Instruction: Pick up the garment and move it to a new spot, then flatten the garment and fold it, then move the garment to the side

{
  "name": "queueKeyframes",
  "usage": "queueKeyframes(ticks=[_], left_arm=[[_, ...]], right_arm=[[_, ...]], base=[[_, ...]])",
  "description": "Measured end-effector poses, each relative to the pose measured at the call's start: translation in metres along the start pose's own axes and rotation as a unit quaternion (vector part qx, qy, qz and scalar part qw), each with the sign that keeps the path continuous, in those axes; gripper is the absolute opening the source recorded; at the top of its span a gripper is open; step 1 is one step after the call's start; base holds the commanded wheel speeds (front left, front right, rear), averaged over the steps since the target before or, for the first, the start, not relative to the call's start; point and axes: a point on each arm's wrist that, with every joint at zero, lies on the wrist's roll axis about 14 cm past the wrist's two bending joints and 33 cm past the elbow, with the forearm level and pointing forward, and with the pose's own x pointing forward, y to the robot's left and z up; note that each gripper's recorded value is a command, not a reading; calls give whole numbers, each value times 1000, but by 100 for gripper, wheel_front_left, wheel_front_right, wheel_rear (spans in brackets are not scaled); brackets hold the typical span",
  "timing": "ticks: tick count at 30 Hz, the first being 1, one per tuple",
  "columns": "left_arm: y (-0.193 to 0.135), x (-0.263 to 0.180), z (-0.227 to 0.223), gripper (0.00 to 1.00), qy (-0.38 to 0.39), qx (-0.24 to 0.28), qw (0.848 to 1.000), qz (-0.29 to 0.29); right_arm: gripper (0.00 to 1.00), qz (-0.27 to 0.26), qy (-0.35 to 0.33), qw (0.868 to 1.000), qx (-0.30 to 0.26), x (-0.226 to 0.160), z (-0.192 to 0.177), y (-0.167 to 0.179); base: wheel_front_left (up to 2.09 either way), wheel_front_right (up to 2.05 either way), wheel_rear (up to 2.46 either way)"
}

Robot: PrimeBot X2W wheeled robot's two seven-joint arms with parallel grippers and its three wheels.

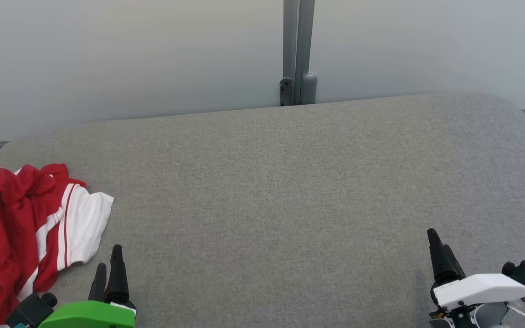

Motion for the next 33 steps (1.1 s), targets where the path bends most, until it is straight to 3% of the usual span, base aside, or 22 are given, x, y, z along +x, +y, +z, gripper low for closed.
queueKeyframes(ticks=[18,33], left_arm=[[-6,-7,-3,100,-6,163,986,-19],[-7,-13,-6,100,-9,248,968,-35]], right_arm=[[100,26,11,987,-157,-4,-3,12],[100,44,17,965,-258,-10,-7,18]], base=[[0,0,0],[0,0,0]])
